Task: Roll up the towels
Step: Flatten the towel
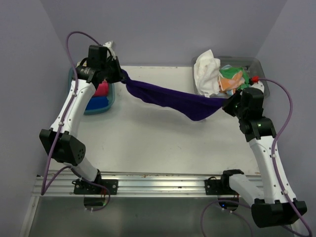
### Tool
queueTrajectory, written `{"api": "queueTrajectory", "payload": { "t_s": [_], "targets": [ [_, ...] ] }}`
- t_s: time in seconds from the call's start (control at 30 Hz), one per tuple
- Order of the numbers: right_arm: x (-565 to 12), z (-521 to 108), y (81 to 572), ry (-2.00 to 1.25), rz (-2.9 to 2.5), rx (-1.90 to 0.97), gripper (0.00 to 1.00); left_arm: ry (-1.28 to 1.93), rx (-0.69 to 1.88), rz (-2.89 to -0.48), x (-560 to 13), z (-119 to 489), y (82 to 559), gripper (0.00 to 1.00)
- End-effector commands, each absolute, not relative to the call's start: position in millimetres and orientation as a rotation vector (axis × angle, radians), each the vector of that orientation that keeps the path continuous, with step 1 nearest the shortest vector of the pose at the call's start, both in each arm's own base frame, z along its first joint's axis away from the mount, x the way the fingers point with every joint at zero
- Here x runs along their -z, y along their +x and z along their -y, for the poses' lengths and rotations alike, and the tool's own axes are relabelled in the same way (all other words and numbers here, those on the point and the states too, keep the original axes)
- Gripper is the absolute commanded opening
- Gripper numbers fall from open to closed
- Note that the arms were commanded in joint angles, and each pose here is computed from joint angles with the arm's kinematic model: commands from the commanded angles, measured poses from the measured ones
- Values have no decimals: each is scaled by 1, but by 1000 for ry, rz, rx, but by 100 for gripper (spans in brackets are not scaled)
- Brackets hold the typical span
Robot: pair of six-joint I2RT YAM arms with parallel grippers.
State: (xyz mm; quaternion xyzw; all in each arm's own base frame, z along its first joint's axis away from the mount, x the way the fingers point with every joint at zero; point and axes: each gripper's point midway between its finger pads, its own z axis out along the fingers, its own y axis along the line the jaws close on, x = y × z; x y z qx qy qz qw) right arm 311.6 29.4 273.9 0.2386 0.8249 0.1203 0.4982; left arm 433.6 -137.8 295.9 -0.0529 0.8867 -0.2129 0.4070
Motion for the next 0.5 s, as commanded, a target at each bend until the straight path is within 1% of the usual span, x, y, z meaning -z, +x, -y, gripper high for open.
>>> {"api": "queueTrajectory", "payload": {
  "t_s": [0.0, 0.03, 0.07, 0.1, 0.13, 0.2, 0.23, 0.3, 0.33, 0.37, 0.4, 0.43, 0.47],
  "targets": [
    [-240, -24, 282, 583, -2107, -236, 0, -140, 400, -2412, -251, 114, 399, 0],
    [-221, -25, 268, 598, -2145, -239, 0, -151, 379, -2456, -231, 110, 386, 2],
    [-210, -27, 260, 602, -2171, -251, 0, -152, 375, -2454, -225, 109, 383, 10],
    [-199, -31, 253, 603, -2189, -277, 0, -156, 360, -2470, -215, 106, 378, 40],
    [-176, -38, 238, 606, -2244, -318, 0, -165, 347, -2504, -198, 103, 367, 51],
    [-154, -40, 222, 625, -2303, -316, 0, -188, 307, -2526, -188, 97, 361, 72],
    [-142, -38, 211, 642, -2347, -294, 0, -196, 300, -2531, -186, 95, 358, 73],
    [-130, -33, 200, 668, -2383, -251, 14, -208, 290, -2526, -187, 93, 355, 75],
    [-129, -31, 198, 678, -2386, -240, 24, -220, 285, -2518, -188, 92, 353, 74],
    [-132, -31, 199, 675, -2371, -241, 31, -225, 281, -2508, -189, 91, 352, 73],
    [-135, -30, 201, 676, -2363, -236, 46, -231, 273, -2506, -187, 89, 351, 71],
    [-142, -28, 204, 681, -2341, -228, 46, -243, 269, -2515, -181, 88, 348, 70],
    [-143, -28, 207, 682, -2346, -226, 46, -250, 265, -2527, -176, 88, 345, 66]
  ]
}}
